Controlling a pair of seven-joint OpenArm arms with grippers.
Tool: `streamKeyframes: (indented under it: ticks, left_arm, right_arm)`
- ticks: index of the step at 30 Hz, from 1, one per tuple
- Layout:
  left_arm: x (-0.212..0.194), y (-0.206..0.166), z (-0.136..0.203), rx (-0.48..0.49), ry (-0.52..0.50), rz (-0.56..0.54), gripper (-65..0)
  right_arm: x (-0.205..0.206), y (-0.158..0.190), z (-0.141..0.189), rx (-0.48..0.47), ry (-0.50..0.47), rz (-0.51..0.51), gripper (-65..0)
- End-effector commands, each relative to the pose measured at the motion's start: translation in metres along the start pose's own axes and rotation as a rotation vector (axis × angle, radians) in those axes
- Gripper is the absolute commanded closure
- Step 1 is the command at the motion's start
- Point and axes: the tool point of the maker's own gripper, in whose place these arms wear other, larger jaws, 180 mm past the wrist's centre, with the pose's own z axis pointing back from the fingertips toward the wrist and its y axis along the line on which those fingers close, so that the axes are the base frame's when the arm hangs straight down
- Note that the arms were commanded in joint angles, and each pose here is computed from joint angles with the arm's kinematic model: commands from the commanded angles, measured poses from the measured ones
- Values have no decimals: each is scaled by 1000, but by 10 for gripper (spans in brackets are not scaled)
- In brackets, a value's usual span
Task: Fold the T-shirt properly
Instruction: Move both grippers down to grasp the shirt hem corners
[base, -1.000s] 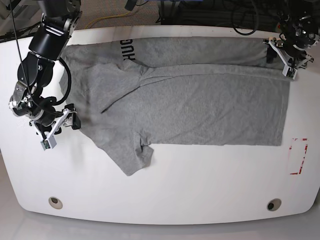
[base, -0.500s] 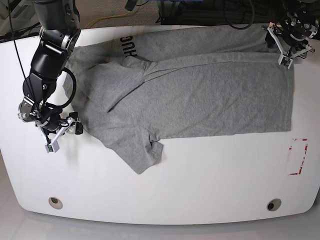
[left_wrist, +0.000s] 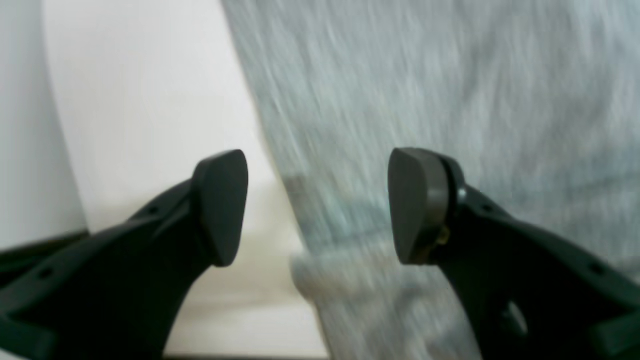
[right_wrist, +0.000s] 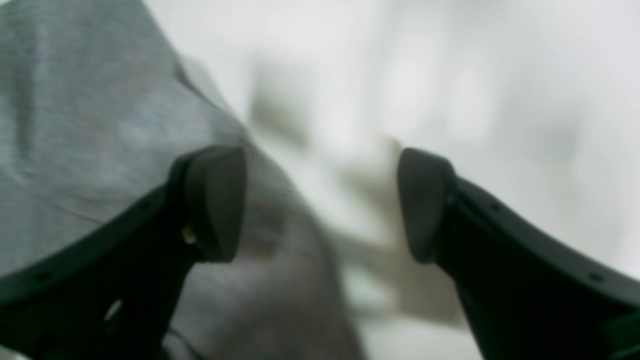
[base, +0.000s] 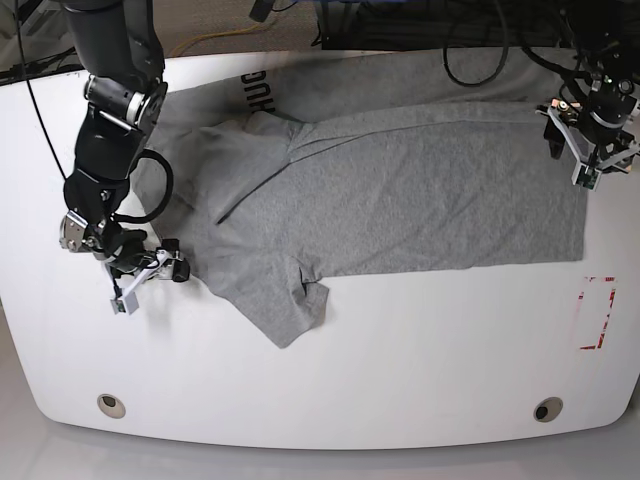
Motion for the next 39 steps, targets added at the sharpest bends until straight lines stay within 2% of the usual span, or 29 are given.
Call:
streamKeyframes:
  ticks: [1, 3, 9, 15, 18, 21, 24, 29, 31, 39]
  left_arm:
    - [18, 18, 2, 58, -40, -24, -410]
    - [26, 28, -2, 92, -40, -29, -411]
    - [29, 41, -25, 103, -14, 15, -413]
    - [33, 56, -45, 126, 26, 44, -418]
    - [35, 68, -50, 144, 31, 84, -492]
    - [36, 79, -55, 154, 26, 138, -525]
    - [41, 81, -66, 132, 20, 177, -528]
    - [48, 89, -85, 91, 24, 235, -528]
    - [56, 88, -93, 70, 15, 260, -528]
    - [85, 75, -126, -50, -15, 351, -528]
  right_arm:
    - [21, 14, -2, 32, -50, 10, -460]
    - [20, 26, -9, 56, -49, 5, -460]
    - [19, 49, -19, 98, -48, 1, -460]
    - [10, 80, -33, 139, 27, 142, -460]
    - [10, 87, -36, 153, 27, 145, -458]
    - [10, 87, -36, 150, 27, 148, -453]
    - [13, 87, -36, 149, 7, 152, -368]
    - [15, 82, -34, 141, 1, 156, -70]
    - [15, 83, -34, 142, 2, 158, 0]
    - [15, 83, -34, 142, 2, 158, 0]
